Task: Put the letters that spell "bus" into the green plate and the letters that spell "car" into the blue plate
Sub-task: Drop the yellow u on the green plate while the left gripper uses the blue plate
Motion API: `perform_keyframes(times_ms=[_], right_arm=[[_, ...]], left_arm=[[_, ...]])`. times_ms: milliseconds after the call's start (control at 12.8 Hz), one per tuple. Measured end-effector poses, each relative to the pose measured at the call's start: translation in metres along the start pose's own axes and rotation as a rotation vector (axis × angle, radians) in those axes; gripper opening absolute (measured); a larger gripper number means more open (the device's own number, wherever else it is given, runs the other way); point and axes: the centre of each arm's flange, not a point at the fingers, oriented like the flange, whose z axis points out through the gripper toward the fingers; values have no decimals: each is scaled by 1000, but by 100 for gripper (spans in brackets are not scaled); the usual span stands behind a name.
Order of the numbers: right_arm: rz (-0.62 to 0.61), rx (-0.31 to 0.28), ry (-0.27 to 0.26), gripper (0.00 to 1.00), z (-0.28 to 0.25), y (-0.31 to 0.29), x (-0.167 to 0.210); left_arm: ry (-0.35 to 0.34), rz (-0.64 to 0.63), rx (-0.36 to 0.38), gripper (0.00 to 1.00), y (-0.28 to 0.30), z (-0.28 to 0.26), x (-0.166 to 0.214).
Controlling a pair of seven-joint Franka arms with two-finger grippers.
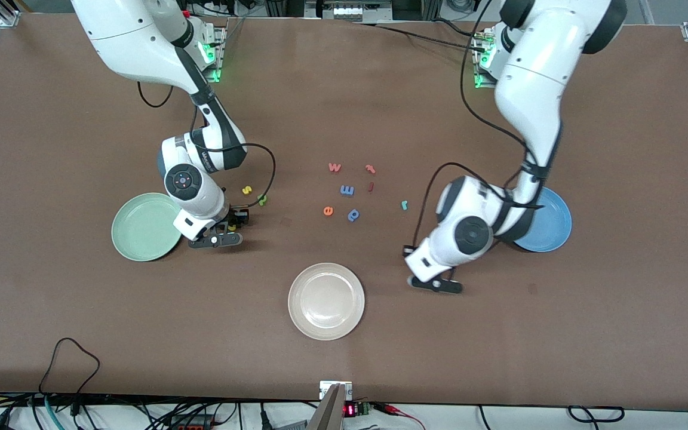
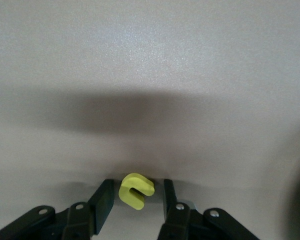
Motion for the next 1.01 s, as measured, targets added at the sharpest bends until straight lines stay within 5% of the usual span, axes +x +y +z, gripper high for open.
perform_keyframes(times_ms=[467,779,1012], right_arm=[[0,-1,-1,31,-2,0,0],[1,-4,-4,31,-4,4,1],[34,-9,-17,31,-33,54,12]], left_arm=[[-241,-112,28,28,-137,-73,-28],[-292,-109,50,28,-239,-61,-50],[-238,-115,65,28,-266,-32,-63]])
